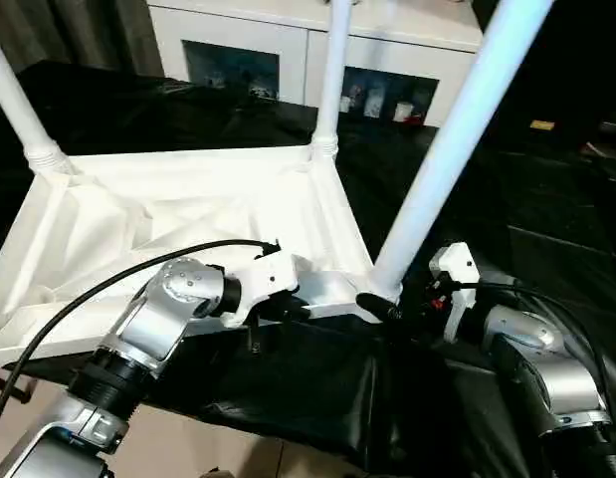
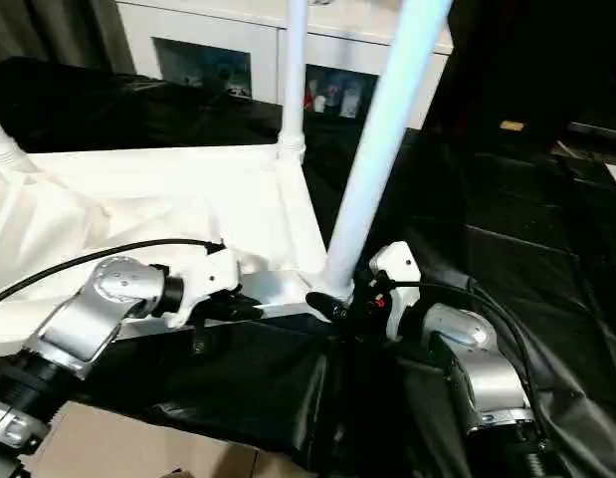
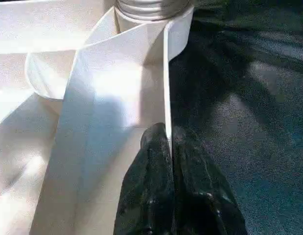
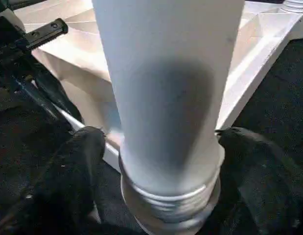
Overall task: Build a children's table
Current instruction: Rotate leg to tighten
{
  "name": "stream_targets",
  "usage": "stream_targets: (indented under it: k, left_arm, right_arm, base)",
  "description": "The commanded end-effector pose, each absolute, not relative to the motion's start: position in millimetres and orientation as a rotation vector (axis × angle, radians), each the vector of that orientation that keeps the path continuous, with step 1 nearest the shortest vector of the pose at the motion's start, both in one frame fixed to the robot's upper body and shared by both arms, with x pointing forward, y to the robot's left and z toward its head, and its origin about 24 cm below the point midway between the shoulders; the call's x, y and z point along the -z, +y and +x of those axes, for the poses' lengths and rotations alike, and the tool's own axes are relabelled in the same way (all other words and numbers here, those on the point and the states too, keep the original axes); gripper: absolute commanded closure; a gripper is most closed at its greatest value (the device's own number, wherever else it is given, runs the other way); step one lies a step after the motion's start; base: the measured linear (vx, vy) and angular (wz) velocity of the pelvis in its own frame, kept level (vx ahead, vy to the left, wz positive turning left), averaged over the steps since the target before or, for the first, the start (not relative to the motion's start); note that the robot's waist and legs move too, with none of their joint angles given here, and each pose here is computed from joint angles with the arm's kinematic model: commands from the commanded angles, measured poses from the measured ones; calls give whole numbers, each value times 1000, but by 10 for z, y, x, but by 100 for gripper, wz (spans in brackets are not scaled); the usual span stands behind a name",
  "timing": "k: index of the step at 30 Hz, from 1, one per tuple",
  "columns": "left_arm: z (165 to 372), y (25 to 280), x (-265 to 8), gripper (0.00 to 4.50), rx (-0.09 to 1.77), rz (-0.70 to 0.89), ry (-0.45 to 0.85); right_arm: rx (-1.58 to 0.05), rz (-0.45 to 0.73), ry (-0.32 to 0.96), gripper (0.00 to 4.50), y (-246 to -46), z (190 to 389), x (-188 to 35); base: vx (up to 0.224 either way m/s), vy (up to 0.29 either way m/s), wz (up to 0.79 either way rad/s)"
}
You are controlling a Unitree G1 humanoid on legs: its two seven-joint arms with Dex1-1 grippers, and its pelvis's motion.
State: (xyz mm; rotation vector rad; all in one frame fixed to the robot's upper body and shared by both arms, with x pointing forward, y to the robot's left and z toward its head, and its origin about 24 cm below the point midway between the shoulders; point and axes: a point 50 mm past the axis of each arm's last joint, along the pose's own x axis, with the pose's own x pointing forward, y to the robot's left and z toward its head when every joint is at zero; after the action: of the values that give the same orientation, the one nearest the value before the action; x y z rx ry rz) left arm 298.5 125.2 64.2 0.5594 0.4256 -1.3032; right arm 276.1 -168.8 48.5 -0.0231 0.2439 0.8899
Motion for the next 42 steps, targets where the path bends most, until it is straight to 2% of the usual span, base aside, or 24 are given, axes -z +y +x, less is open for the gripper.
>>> stream_targets:
  k: [1,3,5,7,10,16,21,28,30,34,39,42]
  left_arm:
    - [2970,1235,-692,450,1323,574,387]
    - [2971,1237,-691,450,1323,576,388]
    - [2970,1237,-691,450,1323,576,389]
    - [2969,1239,-690,450,1324,576,390]
    - [2960,1242,-677,450,1326,577,394]
    - [2951,1251,-663,450,1322,574,402]
    - [2979,1274,-660,450,1290,572,410]
    - [3022,1255,-640,450,1232,538,416]
    - [3097,1166,-646,450,1139,450,407]
    - [3165,1053,-658,450,1072,358,394]
    - [3394,633,-603,450,803,220,431]
    - [3443,375,-635,450,745,192,420]
  right_arm:
    - [-892,-29,247,70,-1731,2738,-503]
    - [-898,-25,247,84,-1726,2739,-496]
    - [-901,-21,245,120,-1719,2739,-494]
    - [-904,-20,246,123,-1708,2739,-490]
    - [-927,-30,255,158,-1666,2722,-451]
    - [-938,-32,269,183,-1642,2696,-399]
    - [-912,-35,304,185,-1659,2696,-321]
    - [-753,-8,390,186,-1725,2751,-148]
    - [-649,24,446,186,-1693,2792,-42]
    - [-564,59,478,186,-1628,2841,38]
    - [-189,170,550,187,-1322,3131,230]
    - [-59,269,557,187,-1153,3220,236]
  base:
    - [0,0,0]
    - [0,0,0]
    - [0,0,0]
    - [0,0,0]
    - [0,0,0]
    - [0,0,0]
    - [0,0,0]
    - [0,0,0]
    - [0,0,0]
    - [0,0,0]
    - [0,0,0]
    - [0,0,0]
